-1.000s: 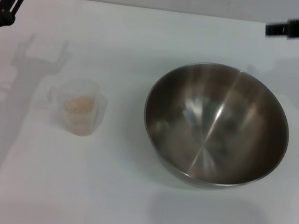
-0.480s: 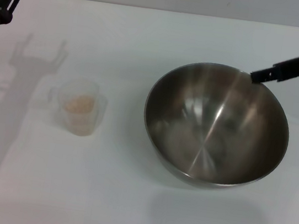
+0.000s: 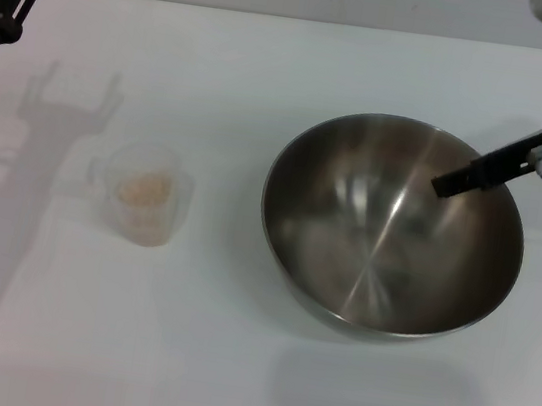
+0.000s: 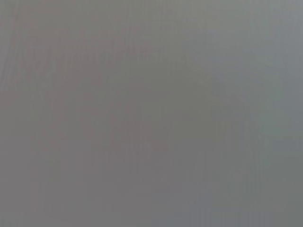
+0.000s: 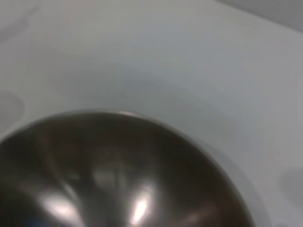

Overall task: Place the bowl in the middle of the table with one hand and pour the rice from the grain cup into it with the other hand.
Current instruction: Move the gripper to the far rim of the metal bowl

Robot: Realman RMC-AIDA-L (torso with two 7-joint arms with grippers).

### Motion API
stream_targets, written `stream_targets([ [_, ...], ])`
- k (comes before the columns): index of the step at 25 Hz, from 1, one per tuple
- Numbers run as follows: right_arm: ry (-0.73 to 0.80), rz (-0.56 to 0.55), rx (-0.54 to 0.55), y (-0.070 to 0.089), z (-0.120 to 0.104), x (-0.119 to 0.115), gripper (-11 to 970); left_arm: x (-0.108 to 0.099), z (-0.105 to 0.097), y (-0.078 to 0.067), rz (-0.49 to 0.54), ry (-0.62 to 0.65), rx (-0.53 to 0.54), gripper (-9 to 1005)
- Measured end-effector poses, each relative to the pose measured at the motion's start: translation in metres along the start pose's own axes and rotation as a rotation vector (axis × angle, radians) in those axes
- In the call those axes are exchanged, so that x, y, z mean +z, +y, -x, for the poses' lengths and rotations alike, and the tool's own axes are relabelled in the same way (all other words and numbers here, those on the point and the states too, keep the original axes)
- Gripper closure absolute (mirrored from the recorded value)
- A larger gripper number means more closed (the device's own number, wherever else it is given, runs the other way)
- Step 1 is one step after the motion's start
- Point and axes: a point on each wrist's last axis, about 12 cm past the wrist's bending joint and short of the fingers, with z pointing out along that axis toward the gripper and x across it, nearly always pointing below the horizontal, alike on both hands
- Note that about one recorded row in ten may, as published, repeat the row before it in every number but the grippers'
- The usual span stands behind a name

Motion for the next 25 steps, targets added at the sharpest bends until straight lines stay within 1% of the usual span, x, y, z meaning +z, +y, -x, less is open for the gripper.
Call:
stream_targets([
  [7,0.027,-0.003,0.003,-0.006,-0.004,0.011,323,0.000,0.000,0.000,0.001,-0.001,0.001,165],
  [12,0.044,0.010,-0.010,-0.006,-0.003,0.020,345,0.000,0.001,0.000,0.001,-0.005,0.000,165],
  [19,0.041,0.016,-0.020,-0.003,-0.001,0.024,582,0.000,0.001,0.000,0.001,-0.007,0.001,165],
  [25,0.028,0.012,-0.017,-0.005,-0.002,0.022,718,0.000,0.001,0.000,0.000,-0.007,0.000,165],
])
